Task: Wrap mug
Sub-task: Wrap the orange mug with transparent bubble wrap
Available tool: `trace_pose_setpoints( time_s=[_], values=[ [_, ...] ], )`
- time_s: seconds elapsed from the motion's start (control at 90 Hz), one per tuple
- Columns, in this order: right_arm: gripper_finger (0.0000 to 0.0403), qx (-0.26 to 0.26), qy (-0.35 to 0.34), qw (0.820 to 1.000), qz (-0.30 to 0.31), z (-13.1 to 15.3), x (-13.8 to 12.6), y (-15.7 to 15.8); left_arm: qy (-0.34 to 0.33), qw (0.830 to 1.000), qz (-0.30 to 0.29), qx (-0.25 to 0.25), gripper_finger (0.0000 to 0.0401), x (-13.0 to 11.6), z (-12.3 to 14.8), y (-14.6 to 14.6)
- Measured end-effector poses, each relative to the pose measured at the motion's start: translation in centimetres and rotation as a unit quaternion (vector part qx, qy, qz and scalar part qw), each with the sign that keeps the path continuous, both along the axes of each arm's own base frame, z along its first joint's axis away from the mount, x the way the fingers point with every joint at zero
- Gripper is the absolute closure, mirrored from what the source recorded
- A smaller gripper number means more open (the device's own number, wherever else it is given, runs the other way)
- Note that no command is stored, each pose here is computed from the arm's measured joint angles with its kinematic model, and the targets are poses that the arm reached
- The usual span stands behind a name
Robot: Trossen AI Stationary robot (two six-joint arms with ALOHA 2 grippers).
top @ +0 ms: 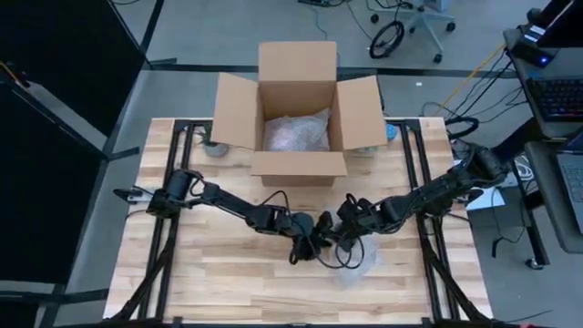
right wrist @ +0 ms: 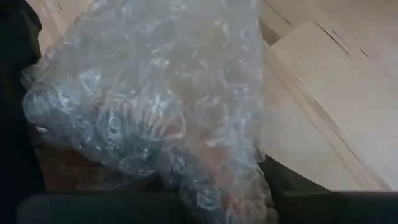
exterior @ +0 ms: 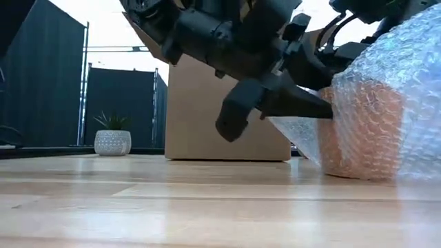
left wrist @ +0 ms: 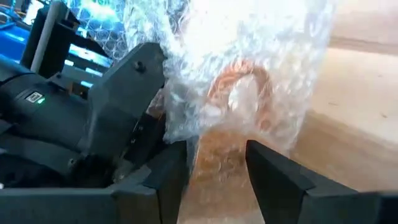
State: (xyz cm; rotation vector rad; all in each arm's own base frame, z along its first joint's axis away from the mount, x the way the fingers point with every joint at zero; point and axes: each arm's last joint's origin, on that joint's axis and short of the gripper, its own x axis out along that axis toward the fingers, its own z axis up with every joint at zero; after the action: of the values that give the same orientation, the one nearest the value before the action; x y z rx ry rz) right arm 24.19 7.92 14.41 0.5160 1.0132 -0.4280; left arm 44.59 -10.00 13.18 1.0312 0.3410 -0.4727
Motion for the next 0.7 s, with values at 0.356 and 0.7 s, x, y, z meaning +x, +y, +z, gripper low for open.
trace_pose_setpoints(
  time_s=[0.356, 0.7],
  values=[
    [0.0265, 0.051, -0.023, 0.998, 0.024, 1.2, 0.1, -0.6, 0.011, 0.999, 0.018, -0.037, 0.0251, 0.0, -0.7, -0.1],
    [0.0228, 0.037, -0.052, 0.998, 0.023, 2.9, -0.4, -1.0, 0.007, 0.999, 0.014, -0.039, 0.0251, 0.0, -0.7, -0.2]
  ],
)
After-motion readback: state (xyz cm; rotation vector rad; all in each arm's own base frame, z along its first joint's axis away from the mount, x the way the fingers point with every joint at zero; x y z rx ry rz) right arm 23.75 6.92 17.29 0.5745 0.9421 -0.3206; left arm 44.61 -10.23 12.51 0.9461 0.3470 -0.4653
